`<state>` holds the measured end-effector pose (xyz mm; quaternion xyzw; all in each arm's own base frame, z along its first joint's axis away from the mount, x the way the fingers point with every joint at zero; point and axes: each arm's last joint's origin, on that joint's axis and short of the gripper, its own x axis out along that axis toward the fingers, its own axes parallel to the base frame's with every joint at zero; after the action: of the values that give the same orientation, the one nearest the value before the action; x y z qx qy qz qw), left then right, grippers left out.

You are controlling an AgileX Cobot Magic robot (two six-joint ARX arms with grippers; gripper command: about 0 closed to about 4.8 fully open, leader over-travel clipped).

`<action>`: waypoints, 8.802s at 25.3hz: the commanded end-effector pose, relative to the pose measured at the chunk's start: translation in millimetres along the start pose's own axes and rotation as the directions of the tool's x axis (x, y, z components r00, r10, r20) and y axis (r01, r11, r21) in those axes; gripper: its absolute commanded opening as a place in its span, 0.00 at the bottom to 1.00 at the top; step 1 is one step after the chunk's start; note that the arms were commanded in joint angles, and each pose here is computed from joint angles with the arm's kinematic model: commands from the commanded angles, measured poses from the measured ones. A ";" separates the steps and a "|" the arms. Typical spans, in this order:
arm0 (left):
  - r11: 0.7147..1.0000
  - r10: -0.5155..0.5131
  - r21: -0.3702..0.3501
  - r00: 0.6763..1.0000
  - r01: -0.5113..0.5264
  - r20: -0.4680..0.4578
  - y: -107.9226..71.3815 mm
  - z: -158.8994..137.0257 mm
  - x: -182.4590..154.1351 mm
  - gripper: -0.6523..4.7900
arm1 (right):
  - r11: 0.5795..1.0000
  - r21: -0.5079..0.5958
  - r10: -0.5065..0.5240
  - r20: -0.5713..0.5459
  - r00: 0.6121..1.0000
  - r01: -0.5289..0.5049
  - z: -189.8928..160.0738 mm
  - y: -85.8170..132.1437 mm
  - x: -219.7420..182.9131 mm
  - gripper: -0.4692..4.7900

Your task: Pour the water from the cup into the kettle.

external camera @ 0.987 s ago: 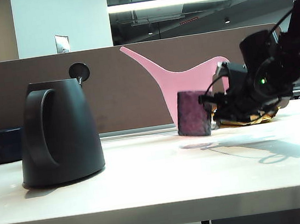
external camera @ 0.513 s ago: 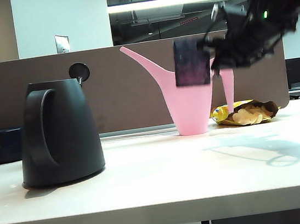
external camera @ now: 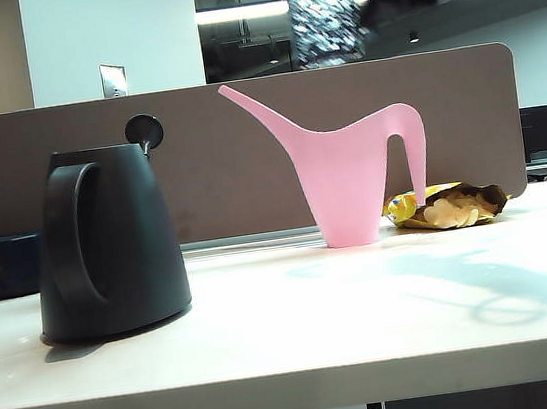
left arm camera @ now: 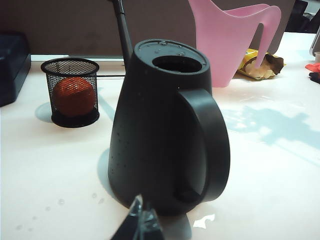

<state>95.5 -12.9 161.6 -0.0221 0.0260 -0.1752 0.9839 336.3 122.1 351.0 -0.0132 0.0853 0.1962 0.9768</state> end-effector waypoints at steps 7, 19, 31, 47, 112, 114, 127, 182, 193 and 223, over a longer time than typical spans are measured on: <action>1.000 0.001 -0.008 1.000 -0.001 -0.028 0.1 -2.1 -0.2 0.11 | 0.968 -0.251 0.000 0.022 1.000 0.005 28.5 68.5 -9.8 0.08; 1.000 0.001 -0.011 0.999 -0.002 -0.036 0.1 -3.0 -0.2 0.11 | 0.851 -0.523 -0.008 -0.093 0.996 -0.042 34.8 142.3 22.5 0.08; 1.000 0.000 -0.011 0.999 -0.001 -0.035 0.0 -2.9 -0.2 0.11 | 0.655 -0.755 -0.032 -0.082 0.996 -0.041 27.3 178.4 31.2 0.08; 1.000 -0.007 -0.011 0.999 0.006 -0.035 -0.2 -2.7 -0.2 0.11 | 0.379 -0.925 -0.063 -0.007 0.998 0.017 7.2 214.1 46.6 0.08; 0.992 -0.122 -0.022 0.991 0.121 -0.046 -3.5 -3.7 -0.5 0.11 | 0.078 -0.993 -0.015 0.088 0.996 0.089 -13.8 246.5 62.1 0.08; 0.992 -0.122 -0.022 0.991 0.121 -0.046 -3.5 -3.7 -0.5 0.11 | 0.080 -0.993 -0.013 0.091 0.996 0.092 -13.5 247.2 61.5 0.08; 0.992 -0.122 -0.022 0.991 0.121 -0.045 -3.6 -3.5 -0.5 0.11 | 0.207 -0.956 -0.061 0.199 0.978 0.208 35.5 246.6 49.9 0.08; 0.993 -0.120 -0.002 0.993 0.120 -0.003 -3.6 0.8 -0.4 0.11 | 0.971 0.150 -0.194 0.029 0.981 0.188 -130.1 6.2 8.8 0.08; 0.993 -0.120 -0.002 0.993 0.120 -0.003 -3.6 0.8 -0.4 0.11 | 0.960 0.194 -0.194 -0.049 0.980 0.200 -187.7 5.6 41.6 0.08; 0.993 -0.120 -0.003 0.993 0.120 -0.003 -3.6 0.8 -0.4 0.11 | 0.959 0.180 -0.198 -0.117 0.973 0.217 -226.3 4.7 54.6 0.31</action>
<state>94.1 -16.0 160.3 -0.0260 0.0343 -0.2321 0.9717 346.9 133.3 115.2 0.0580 0.1581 0.0822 0.9823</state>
